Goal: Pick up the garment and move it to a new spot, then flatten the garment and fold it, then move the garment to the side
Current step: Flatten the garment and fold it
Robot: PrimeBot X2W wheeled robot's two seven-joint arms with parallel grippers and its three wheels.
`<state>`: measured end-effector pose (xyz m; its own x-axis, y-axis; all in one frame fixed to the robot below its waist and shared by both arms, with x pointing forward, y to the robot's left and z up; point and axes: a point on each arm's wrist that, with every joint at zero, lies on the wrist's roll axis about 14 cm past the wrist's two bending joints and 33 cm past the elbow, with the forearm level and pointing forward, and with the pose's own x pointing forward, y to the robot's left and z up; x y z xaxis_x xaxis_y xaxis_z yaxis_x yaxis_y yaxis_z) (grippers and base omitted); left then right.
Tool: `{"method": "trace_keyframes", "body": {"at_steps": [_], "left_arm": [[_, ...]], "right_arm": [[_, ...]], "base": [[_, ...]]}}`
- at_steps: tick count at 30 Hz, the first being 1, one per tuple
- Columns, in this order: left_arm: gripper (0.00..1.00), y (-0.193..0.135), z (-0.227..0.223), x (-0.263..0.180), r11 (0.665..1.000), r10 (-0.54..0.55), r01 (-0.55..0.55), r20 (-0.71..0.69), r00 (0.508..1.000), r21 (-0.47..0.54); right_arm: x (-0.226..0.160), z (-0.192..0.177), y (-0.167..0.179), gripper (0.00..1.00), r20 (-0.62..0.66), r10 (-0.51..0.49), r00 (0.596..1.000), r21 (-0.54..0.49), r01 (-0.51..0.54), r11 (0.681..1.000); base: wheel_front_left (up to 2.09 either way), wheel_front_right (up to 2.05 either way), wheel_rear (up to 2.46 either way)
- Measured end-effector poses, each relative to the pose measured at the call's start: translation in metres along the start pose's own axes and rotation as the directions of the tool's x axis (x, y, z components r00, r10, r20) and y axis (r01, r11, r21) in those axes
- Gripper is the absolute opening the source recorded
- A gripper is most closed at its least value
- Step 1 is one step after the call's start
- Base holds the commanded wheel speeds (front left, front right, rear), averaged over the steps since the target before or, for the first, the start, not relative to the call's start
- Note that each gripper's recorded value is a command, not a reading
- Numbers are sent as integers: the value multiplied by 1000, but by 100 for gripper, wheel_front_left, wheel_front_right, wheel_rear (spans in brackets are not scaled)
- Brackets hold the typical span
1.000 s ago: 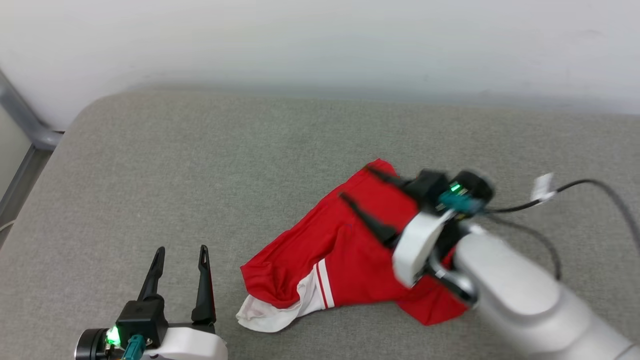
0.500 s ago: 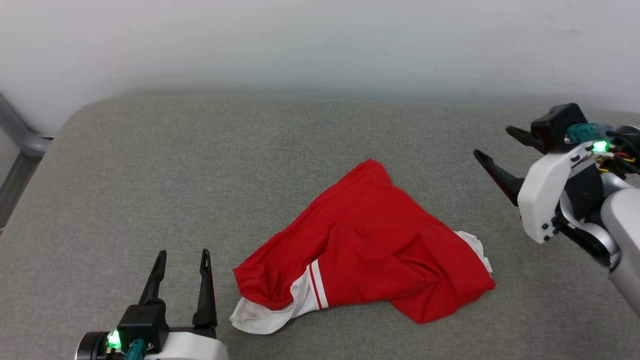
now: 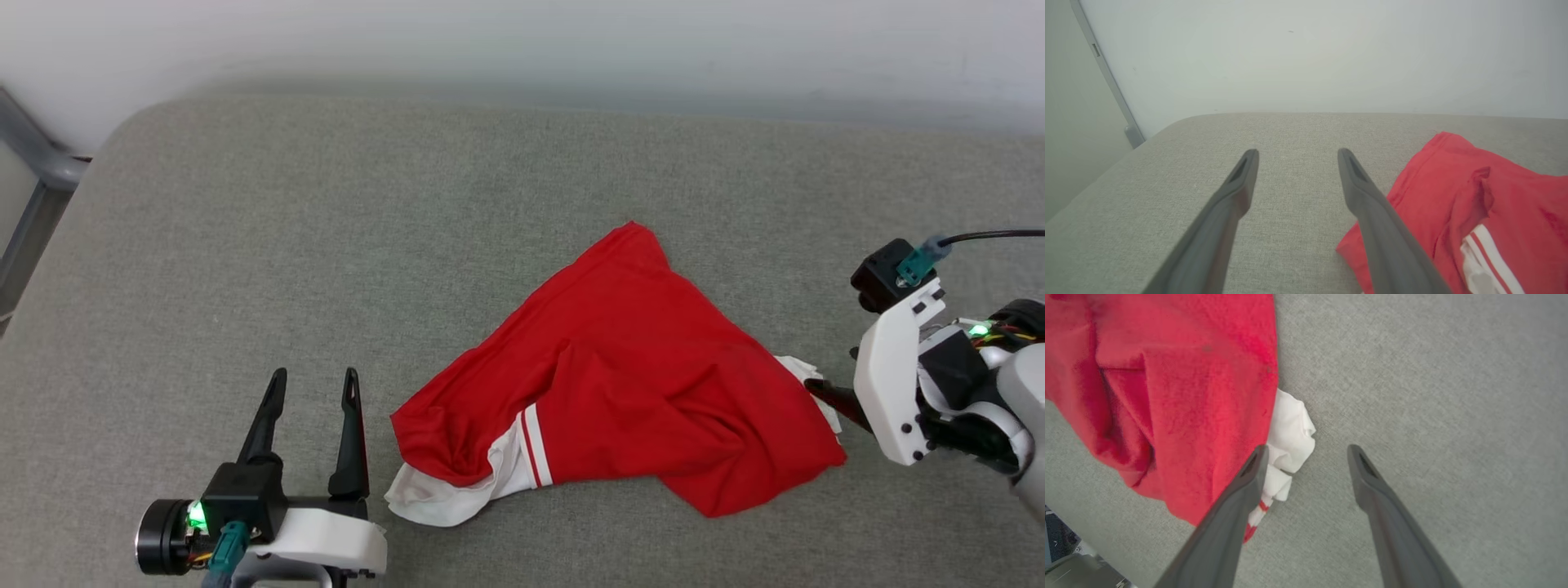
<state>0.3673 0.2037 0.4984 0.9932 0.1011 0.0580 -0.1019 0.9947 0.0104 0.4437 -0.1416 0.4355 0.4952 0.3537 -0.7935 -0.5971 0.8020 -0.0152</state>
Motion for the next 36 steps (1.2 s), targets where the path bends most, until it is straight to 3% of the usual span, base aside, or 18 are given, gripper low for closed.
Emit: {"method": "trace_keyframes", "body": {"at_steps": [4,8,12,13,14,15,21,28,36], "left_arm": [[100,2,-6,7,1000,8,-8,-17,1000,1],[100,7,-11,12,1000,24,-24,-29,999,7],[100,12,-15,11,999,40,-40,-42,998,11],[100,13,-15,11,999,42,-42,-41,998,11],[100,12,-14,11,999,42,-42,-40,998,11],[100,12,-14,12,999,44,-44,-40,998,11],[100,6,-9,13,1000,26,-26,-22,999,6],[100,1,-4,7,1000,12,-12,-9,1000,-4],[100,-2,3,3,1000,3,-3,12,1000,-10]], "right_arm": [[30,-19,12,100,-76,46,996,29,-44,999],[54,-42,22,100,-171,66,983,-6,-68,998],[63,-45,26,100,-179,87,980,5,-87,996],[64,-43,27,76,-167,89,982,6,-89,996],[64,-42,28,22,-152,89,984,1,-90,996],[63,-40,28,0,-134,87,987,-5,-88,996],[52,-1,21,0,80,57,995,-4,-56,998],[13,25,-20,0,263,-60,963,54,48,997],[-20,-22,-65,0,248,-205,947,201,157,967]], "base": [[0,0,0],[0,0,0],[0,0,0],[0,0,0],[0,0,0],[0,0,0],[0,0,0],[0,0,0],[0,0,0]]}}
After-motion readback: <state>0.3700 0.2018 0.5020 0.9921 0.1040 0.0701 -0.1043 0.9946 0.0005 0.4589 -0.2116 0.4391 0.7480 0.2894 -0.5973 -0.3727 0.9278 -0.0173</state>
